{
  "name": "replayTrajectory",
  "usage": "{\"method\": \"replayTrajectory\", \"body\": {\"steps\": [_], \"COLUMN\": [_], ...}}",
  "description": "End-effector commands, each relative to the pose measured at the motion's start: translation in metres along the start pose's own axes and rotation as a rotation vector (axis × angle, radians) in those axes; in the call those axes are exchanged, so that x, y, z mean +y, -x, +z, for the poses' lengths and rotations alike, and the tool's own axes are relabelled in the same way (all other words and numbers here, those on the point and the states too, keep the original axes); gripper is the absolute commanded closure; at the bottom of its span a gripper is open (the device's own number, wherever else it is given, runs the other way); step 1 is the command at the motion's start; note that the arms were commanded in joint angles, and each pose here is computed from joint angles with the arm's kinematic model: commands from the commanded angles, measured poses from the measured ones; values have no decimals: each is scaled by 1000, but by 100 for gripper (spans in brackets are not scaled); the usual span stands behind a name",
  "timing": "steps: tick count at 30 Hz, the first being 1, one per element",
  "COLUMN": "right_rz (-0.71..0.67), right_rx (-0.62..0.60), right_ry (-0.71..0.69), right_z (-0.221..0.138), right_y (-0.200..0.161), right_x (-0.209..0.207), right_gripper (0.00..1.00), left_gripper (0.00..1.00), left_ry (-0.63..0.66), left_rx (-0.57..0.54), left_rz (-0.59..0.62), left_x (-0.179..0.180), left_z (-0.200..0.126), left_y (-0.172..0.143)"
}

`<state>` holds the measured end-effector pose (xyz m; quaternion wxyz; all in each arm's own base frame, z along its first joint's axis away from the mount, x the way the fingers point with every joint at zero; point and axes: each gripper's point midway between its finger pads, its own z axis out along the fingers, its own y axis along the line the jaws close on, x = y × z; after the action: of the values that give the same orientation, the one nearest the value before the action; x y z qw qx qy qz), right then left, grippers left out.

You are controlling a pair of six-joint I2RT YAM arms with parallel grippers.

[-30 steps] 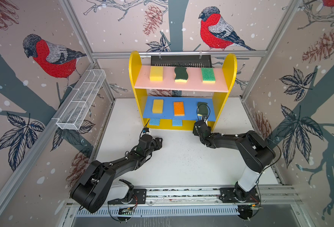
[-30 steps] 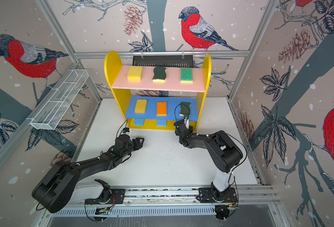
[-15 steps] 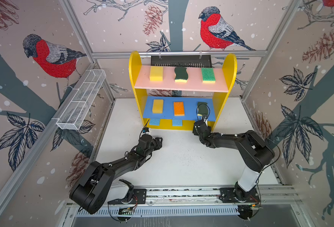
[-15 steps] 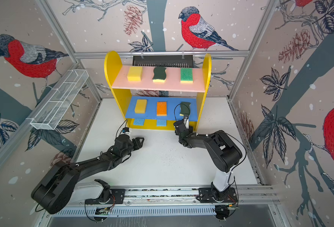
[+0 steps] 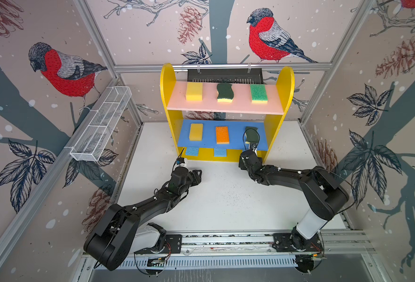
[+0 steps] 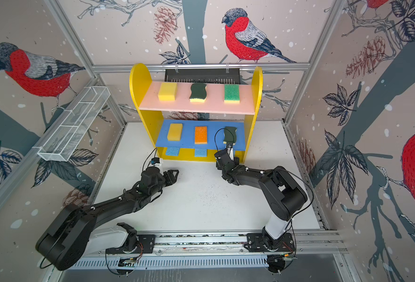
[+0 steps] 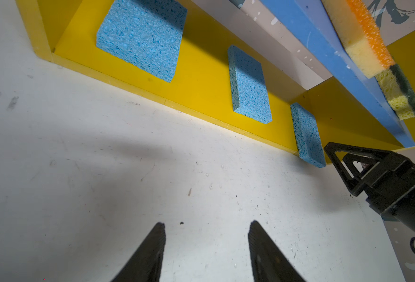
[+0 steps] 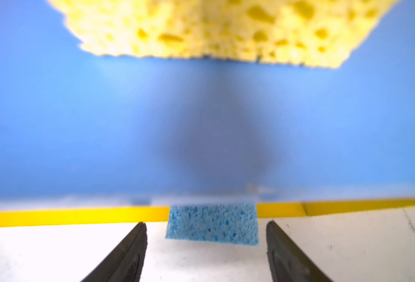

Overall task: Arrange cleaning sponges on a shelf
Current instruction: Place the cleaning sponge at the shelf.

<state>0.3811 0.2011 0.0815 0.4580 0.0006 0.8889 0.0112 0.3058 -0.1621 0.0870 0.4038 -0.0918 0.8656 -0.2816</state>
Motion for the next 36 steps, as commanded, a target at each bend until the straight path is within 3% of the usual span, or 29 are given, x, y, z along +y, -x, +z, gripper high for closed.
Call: {"method": "replayTrajectory", "body": {"steps": [1, 19, 25, 36], "right_rz": [21, 130, 252, 329], "right_rx": [5, -20, -46, -60], "right_ry": [12, 323, 430, 493], "right_z": [-8, -74, -88, -89], "right_y": [-1, -13, -17, -29], "right_x": [1, 16, 7, -3], "right_gripper": [23, 20, 33, 65], "left_gripper": [44, 44, 44, 44], "left_ry": [-13, 10, 23, 14], "left_rx": [-10, -4, -9, -41], "left_rz": [5, -3, -7, -16], "left_x": [-3, 1, 4, 1], "left_z": [-2, -17, -24, -32], "left_y": [3, 1, 1, 7]}}
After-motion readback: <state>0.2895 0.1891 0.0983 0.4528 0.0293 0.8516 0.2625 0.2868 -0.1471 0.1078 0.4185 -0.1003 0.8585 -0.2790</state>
